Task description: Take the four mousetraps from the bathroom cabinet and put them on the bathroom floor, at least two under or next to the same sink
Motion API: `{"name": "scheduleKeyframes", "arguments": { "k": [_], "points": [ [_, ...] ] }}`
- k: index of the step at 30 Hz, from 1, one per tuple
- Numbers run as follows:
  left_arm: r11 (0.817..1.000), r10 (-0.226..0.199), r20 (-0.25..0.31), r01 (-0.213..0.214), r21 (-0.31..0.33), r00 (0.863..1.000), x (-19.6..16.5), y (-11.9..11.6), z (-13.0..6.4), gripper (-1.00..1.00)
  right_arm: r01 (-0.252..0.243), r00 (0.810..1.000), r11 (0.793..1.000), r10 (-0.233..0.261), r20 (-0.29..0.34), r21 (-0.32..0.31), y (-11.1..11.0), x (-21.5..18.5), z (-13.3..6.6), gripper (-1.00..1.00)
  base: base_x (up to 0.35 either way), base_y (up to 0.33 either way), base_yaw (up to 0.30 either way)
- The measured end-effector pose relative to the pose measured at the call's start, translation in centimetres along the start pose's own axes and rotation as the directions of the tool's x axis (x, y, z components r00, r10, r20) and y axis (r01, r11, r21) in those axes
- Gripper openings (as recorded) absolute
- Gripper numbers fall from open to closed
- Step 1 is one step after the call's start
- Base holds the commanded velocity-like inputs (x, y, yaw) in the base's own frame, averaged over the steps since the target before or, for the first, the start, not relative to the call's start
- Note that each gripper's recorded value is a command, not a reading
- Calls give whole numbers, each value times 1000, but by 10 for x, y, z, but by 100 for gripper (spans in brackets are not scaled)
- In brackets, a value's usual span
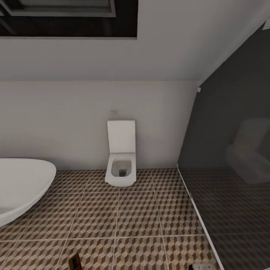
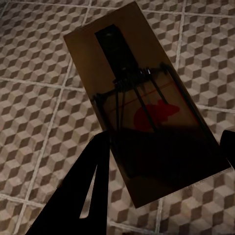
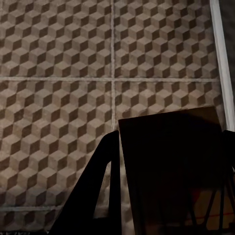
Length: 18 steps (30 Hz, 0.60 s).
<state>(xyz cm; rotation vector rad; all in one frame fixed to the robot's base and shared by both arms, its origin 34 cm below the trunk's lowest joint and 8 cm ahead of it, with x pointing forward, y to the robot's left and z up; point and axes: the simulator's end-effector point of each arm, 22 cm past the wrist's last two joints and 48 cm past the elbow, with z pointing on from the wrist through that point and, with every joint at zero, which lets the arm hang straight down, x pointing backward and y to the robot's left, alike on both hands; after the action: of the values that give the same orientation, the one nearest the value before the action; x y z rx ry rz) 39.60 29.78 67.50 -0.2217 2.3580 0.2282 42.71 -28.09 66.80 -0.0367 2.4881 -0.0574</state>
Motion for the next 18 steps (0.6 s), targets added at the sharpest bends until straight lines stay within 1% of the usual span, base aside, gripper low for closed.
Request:
{"name": "scheduleKeyframes", "arguments": {
  "k": [10,18],
  "points": [
    [1000,0,0,0,0,1000,0,0,0,-100,0,1000,1000,0,0,0,0,0,0,-100,149,157,0],
    [1000,-2,1,2,2,1000,0,-2,0,-100,-1,1000,1000,1,0,-2,2,0,0,-100,42,38,0]
  ]
}}
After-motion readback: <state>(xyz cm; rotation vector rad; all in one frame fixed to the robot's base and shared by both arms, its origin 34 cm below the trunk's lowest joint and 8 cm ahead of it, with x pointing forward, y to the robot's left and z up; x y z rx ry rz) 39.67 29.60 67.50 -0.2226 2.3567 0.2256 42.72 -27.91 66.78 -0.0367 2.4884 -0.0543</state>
